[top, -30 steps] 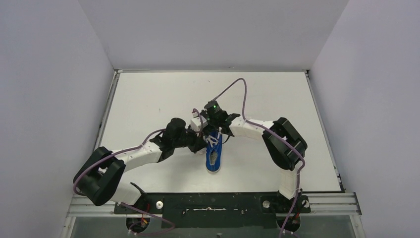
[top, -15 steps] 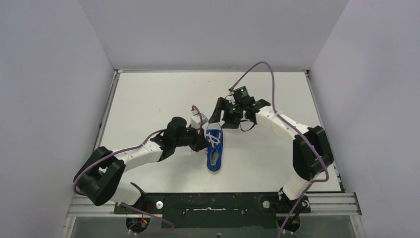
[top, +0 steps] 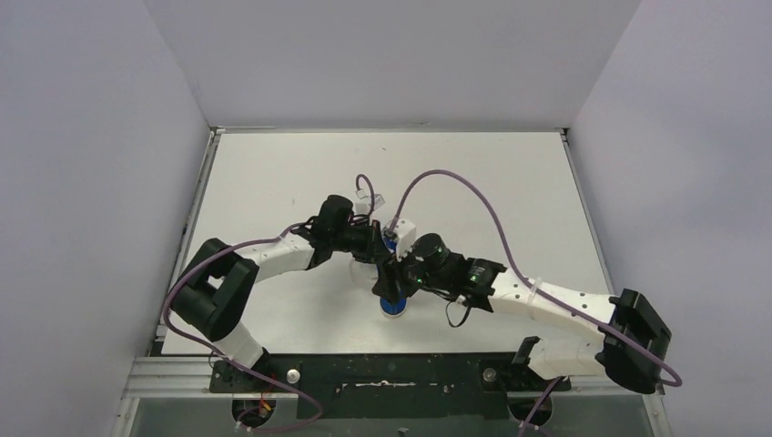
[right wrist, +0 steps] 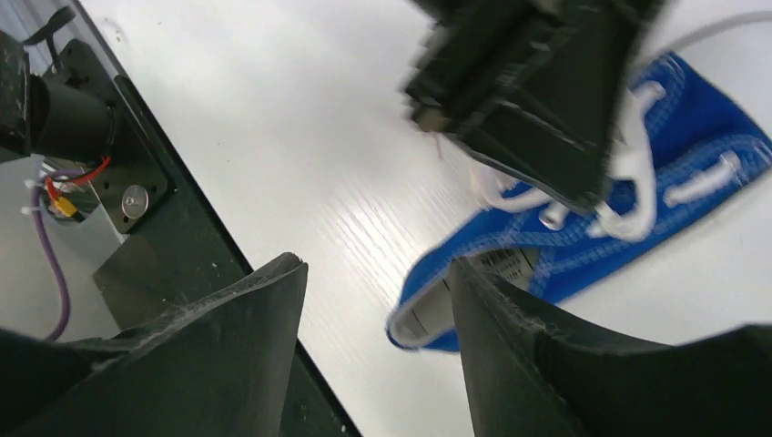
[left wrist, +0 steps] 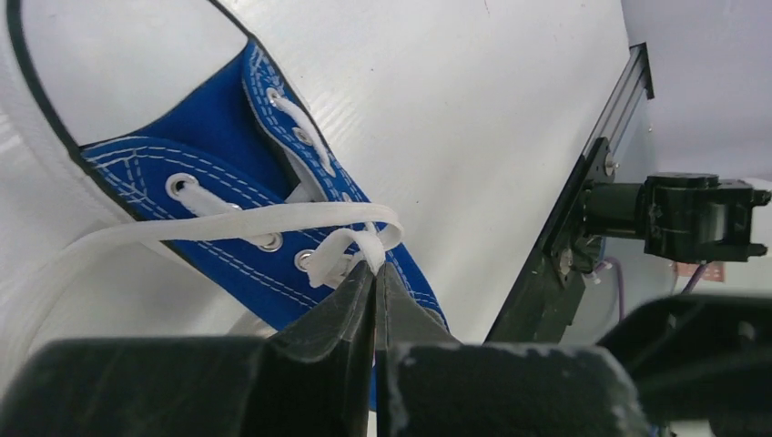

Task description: Tie the shoes

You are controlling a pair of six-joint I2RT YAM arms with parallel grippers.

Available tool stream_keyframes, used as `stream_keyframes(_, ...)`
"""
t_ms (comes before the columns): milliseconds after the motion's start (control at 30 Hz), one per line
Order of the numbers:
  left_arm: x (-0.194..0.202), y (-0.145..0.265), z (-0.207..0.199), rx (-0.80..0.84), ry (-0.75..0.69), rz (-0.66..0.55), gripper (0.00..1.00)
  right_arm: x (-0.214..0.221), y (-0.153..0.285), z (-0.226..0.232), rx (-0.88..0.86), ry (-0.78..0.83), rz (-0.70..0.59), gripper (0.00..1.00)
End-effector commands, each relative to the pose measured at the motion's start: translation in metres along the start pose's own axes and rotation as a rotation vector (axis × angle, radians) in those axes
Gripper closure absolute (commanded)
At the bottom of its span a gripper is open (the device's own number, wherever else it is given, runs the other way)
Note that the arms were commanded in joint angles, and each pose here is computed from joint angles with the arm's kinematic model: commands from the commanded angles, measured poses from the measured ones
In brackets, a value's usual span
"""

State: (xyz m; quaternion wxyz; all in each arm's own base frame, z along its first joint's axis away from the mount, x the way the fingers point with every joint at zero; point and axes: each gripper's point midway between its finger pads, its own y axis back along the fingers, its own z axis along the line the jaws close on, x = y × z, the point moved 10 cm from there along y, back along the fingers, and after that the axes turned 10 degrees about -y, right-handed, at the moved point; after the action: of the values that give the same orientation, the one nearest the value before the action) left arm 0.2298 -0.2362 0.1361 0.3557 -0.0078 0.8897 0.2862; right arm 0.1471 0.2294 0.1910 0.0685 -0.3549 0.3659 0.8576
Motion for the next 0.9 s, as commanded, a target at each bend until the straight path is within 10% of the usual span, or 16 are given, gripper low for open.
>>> stream_keyframes(0,-0.020,0.006,0.003,0.097,0.068,-0.006,1.00,-0.015,-0.029,0.033,-0.013,0.225,-0.226,0.41)
stream_keyframes(867,-0.031,0.010,0.055,0.148,0.242,0.142,1.00,0.023,-0.160,0.013,0.247,0.342,-0.201,0.53)
